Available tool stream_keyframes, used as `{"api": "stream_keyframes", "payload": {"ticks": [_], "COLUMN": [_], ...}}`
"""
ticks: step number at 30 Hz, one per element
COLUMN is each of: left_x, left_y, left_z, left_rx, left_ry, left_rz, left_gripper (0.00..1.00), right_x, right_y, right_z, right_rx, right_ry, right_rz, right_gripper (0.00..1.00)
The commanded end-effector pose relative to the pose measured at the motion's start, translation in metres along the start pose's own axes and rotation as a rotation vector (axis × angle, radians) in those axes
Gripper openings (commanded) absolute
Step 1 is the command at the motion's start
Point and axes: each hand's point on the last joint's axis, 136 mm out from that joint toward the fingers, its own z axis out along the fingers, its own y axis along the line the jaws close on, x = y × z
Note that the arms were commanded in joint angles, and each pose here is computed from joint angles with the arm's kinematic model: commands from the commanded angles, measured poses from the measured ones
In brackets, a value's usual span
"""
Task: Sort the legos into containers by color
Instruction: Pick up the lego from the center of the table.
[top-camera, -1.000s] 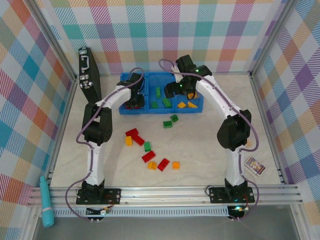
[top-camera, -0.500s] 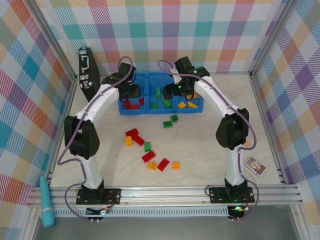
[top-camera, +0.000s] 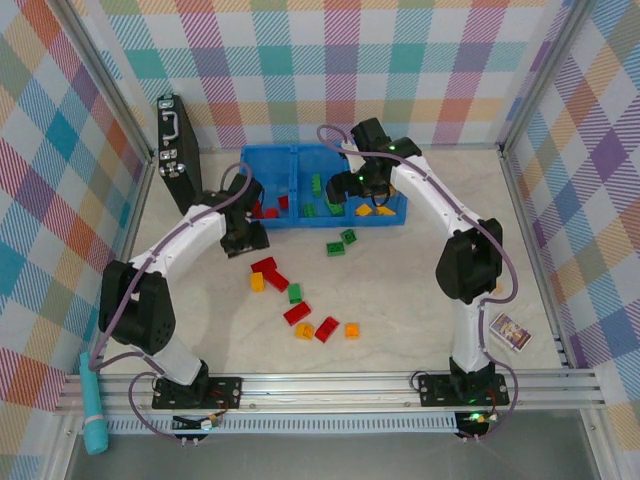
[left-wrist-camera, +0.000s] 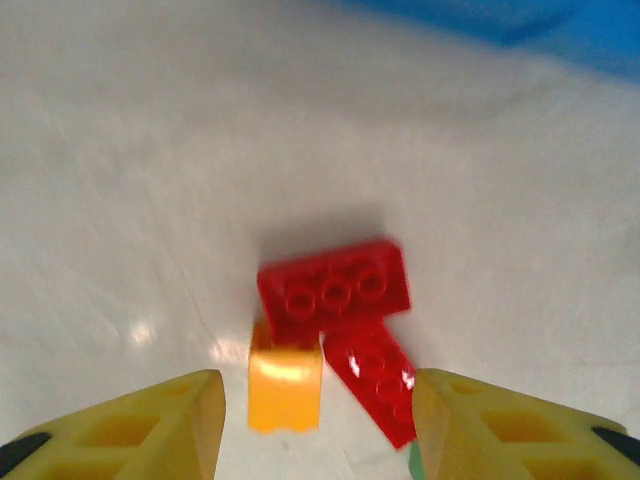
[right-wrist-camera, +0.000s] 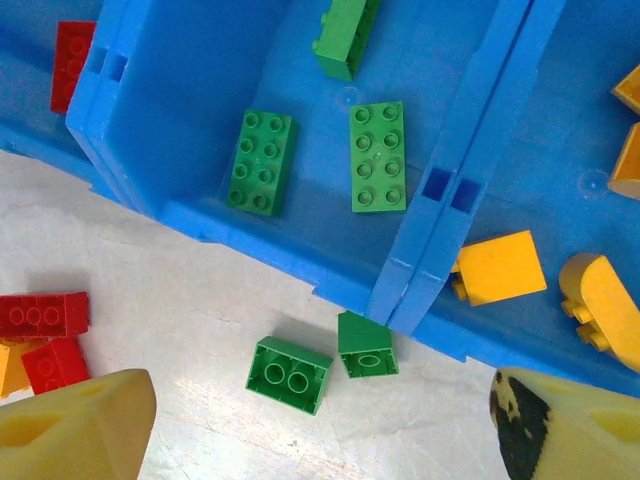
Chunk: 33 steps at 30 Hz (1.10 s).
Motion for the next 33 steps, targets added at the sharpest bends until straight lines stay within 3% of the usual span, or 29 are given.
{"api": "stream_keyframes", "payload": {"ticks": [1,10,22,33], "left_x": [0.03,0.054,0.059,0.066], "left_y": [-0.016,-0.019,-0.051,-0.046], "left_z": [-0.008,-0.009,0.03,0.046], "left_rx": [0.153,0.088,0.037,-0.043], "left_ry": [0.07,0.039,0.037,0.091], "left_rz": [-0.283,-0.402,-0.349,-0.304], "left_gripper": [0.52,0.53,0.53,0.53], "right_x": [-0.007,-0.002,0.003,0.018], "right_y": [0.013,0.018,0.014,0.003], "right_z": [-0.031,-0.031,-0.057,-0.065], "right_rx": [-0.03,-0.073,-0.035,0.02], "right_ry": [-0.051,-0.063,-0.166,-0.213], "right_rz": [-0.039,-0.051,-0.09,-0.078], "right_gripper": [0.87,0.87,0.88,0.89]}}
